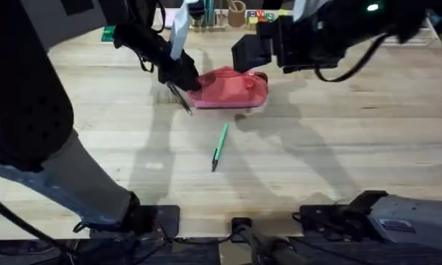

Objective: Unzip the bag, pick up the pens from the table one at a time and place them inside, then zip the bag closed.

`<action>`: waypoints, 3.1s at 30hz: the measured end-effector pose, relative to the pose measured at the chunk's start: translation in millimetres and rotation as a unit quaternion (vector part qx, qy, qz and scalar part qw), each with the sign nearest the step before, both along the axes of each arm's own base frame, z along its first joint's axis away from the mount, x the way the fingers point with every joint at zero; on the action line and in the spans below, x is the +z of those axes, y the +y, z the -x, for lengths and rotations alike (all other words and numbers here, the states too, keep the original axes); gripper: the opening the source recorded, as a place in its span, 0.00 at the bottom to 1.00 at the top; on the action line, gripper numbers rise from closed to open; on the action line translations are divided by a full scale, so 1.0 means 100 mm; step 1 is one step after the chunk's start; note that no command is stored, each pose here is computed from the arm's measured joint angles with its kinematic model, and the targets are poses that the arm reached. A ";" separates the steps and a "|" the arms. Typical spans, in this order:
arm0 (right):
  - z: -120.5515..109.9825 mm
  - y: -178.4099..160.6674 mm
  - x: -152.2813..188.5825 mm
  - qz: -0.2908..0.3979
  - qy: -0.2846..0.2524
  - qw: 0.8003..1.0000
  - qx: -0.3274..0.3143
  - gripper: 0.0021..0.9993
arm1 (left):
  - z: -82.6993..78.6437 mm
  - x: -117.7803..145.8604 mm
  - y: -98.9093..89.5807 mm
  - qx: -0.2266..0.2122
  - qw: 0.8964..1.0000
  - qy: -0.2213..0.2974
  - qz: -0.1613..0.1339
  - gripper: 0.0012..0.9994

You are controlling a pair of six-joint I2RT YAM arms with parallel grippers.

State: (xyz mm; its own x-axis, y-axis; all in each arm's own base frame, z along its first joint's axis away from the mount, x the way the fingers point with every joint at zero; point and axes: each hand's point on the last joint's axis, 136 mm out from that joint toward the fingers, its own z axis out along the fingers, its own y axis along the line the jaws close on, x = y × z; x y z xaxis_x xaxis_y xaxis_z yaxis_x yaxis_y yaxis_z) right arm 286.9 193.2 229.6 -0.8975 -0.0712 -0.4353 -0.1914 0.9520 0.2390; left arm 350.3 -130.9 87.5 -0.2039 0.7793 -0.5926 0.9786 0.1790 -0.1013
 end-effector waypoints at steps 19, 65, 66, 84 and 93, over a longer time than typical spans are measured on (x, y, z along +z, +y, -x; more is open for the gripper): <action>-0.26 0.11 -0.48 -0.015 -0.013 0.997 -0.076 1.00 | 0.00 0.00 0.00 0.000 1.000 0.000 0.000 0.04; -0.65 0.25 -1.29 -0.007 -0.033 0.991 -0.131 0.85 | 0.01 0.00 -0.01 0.000 1.000 0.001 0.002 0.04; -0.66 0.25 -1.30 -0.006 -0.033 0.991 -0.132 0.83 | 0.01 0.00 -0.01 0.000 1.000 0.001 0.002 0.04; -0.69 0.17 -1.31 0.007 -0.042 0.988 -0.149 0.42 | 0.01 0.00 -0.01 0.000 1.000 0.001 0.002 0.04; -0.69 0.17 -1.30 0.007 -0.044 0.988 -0.150 0.26 | 0.01 0.00 -0.01 0.000 1.000 0.001 0.002 0.04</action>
